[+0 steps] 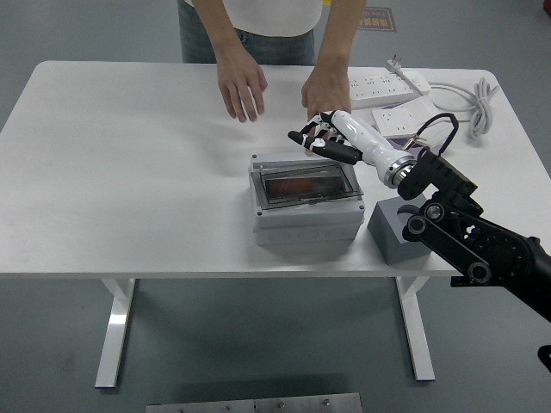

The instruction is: Fetch the battery,place it into the box,close the lid of the box

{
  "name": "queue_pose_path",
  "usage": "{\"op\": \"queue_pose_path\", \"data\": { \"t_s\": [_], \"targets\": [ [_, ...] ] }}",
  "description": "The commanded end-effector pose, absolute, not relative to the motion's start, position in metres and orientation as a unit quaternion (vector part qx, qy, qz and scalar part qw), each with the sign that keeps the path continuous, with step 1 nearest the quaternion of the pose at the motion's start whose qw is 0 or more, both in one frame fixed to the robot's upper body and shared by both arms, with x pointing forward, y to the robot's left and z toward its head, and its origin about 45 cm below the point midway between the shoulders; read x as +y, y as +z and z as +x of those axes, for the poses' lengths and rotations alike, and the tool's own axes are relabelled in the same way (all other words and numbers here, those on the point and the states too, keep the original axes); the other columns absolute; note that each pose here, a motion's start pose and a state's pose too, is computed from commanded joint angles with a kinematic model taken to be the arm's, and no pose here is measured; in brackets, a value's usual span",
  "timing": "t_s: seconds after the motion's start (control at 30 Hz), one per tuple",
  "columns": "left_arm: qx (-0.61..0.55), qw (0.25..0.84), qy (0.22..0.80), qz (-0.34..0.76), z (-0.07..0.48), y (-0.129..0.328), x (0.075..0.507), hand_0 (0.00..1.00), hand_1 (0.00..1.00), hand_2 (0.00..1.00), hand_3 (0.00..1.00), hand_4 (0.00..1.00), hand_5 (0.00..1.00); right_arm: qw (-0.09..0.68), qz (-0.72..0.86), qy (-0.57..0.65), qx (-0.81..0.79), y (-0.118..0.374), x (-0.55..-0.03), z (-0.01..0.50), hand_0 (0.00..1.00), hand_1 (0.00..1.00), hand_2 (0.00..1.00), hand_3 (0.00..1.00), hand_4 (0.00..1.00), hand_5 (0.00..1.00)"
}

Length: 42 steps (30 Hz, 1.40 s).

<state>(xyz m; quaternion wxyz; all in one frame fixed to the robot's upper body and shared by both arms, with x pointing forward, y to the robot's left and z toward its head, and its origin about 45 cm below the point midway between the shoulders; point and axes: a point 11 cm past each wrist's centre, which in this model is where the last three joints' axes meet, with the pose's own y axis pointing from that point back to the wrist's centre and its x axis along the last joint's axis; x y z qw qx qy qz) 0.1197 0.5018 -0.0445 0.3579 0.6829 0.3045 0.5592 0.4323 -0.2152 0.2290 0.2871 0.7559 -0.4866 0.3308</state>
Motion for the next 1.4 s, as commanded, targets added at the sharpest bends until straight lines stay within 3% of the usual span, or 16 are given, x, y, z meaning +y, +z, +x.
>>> {"op": "queue_pose_path", "data": {
  "t_s": [0.27,0.6,0.67,0.83,0.87,1.1,1.4],
  "targets": [
    [0.307,0.357,0.558,0.683,0.117,-0.046,0.501,0.632,0.698,0.573,0.541,0.500,0.002,0.247,0.719,0.344,-0.551,0.255,-0.254,0.440,0.329,0.366,0.506,0.625,0.958,0.998],
    [0.310,0.359,0.556,0.682,0.115,-0.047,0.499,0.632,0.698,0.573,0.541,0.500,0.002,0.117,0.666,0.325,-0.661,0.285,-0.306,0.435,0.282,0.338,0.474,0.596,0.953,0.998],
    [0.310,0.360,0.556,0.682,0.116,-0.048,0.498,0.632,0.698,0.573,0.541,0.500,0.002,0.088,0.658,0.308,-0.681,0.285,-0.319,0.433,0.243,0.313,0.434,0.552,0.912,0.940],
    [0.310,0.360,0.556,0.682,0.116,-0.048,0.498,0.632,0.698,0.573,0.541,0.500,0.002,0.029,0.639,0.263,-0.722,0.277,-0.346,0.426,0.243,0.313,0.434,0.552,0.912,0.940],
    [0.310,0.361,0.556,0.682,0.116,-0.048,0.498,0.632,0.698,0.573,0.541,0.500,0.002,0.017,0.637,0.253,-0.728,0.275,-0.350,0.424,0.256,0.316,0.435,0.535,0.878,0.847],
    [0.310,0.362,0.555,0.681,0.117,-0.049,0.496,0.632,0.698,0.573,0.541,0.500,0.002,-0.065,0.644,0.166,-0.744,0.255,-0.364,0.415,0.268,0.326,0.440,0.532,0.889,0.844],
    [0.312,0.366,0.554,0.680,0.117,-0.051,0.491,0.632,0.698,0.573,0.541,0.500,0.002,-0.099,0.676,0.085,-0.725,0.239,-0.356,0.405,0.309,0.342,0.449,0.537,0.889,0.833]
  ]
}}
